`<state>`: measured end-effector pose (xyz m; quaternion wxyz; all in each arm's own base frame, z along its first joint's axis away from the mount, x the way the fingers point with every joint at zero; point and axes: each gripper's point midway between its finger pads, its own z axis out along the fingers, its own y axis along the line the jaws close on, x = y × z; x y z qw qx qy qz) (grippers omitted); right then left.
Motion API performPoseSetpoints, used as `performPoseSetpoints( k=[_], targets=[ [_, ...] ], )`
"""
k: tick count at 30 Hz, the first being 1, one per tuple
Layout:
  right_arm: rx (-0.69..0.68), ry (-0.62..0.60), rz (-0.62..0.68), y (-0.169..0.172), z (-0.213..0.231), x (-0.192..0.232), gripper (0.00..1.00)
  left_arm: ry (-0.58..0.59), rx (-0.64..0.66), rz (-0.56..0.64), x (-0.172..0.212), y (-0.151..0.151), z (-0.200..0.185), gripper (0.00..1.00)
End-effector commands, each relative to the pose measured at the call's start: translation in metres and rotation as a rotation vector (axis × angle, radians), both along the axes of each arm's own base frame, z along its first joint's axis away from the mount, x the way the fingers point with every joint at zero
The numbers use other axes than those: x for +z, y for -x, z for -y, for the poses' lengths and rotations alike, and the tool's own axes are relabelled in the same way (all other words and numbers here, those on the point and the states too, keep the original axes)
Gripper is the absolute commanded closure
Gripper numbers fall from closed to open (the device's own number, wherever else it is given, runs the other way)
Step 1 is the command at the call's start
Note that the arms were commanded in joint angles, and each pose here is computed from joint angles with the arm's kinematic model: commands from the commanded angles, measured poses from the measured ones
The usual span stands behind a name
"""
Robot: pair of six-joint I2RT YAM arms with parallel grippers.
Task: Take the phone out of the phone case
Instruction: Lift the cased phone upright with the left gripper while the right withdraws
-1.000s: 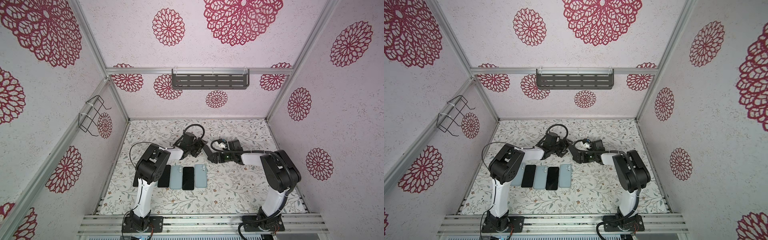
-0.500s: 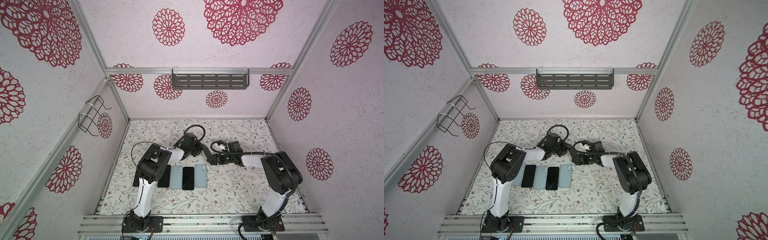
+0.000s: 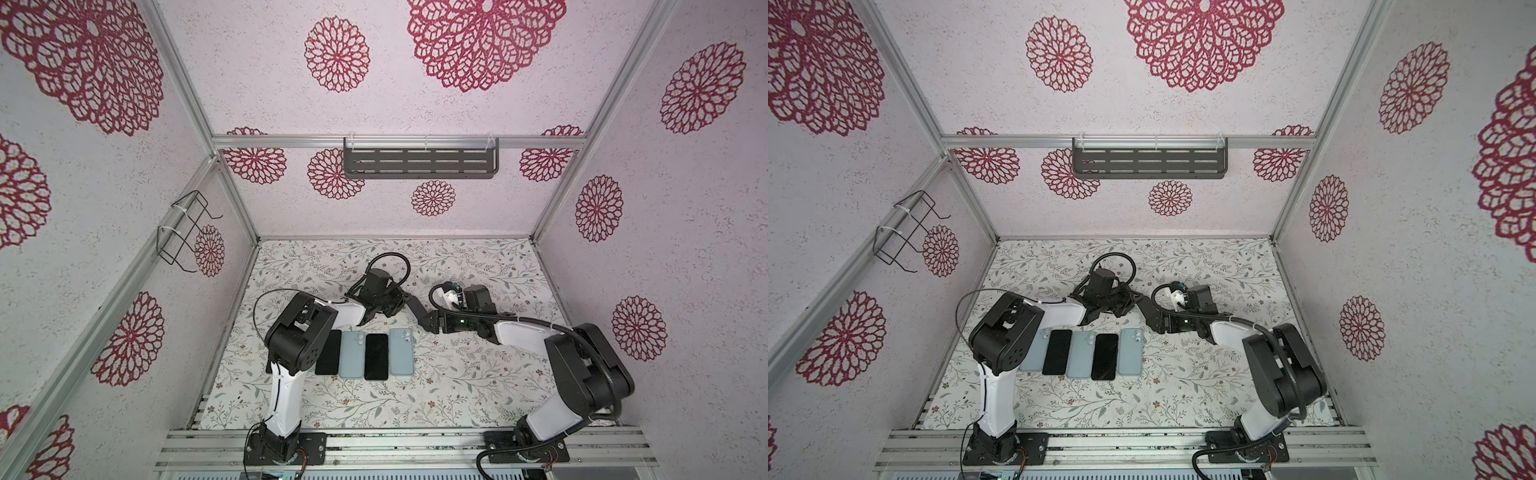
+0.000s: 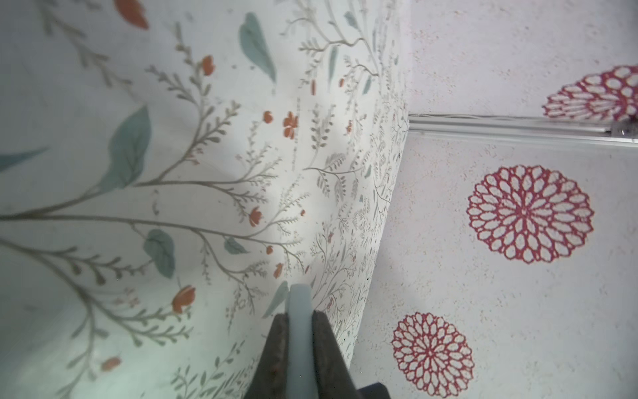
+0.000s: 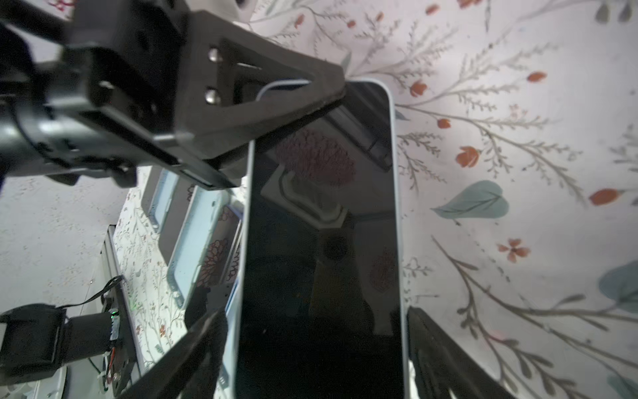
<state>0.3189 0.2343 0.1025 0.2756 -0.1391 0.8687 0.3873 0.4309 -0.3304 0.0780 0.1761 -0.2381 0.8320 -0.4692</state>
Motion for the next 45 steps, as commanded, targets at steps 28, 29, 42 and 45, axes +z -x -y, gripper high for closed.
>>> performPoseSetpoints(
  k=[28,29,42,45],
  targets=[
    [-0.085,-0.600,0.423,0.075,0.028,0.194,0.01,0.172,0.009,0.839,0.284,0.052,-0.045,1.00],
    [-0.073,-0.653,0.423,0.079,0.027,0.200,0.01,0.188,0.022,0.852,0.290,0.054,-0.047,1.00],
    [0.034,-0.877,0.441,0.089,0.008,0.236,0.06,0.310,0.001,0.862,0.304,0.072,-0.026,1.00],
    [0.029,-0.888,0.416,0.083,0.005,0.233,0.14,0.338,-0.013,0.877,0.307,0.076,-0.022,1.00]
  ],
)
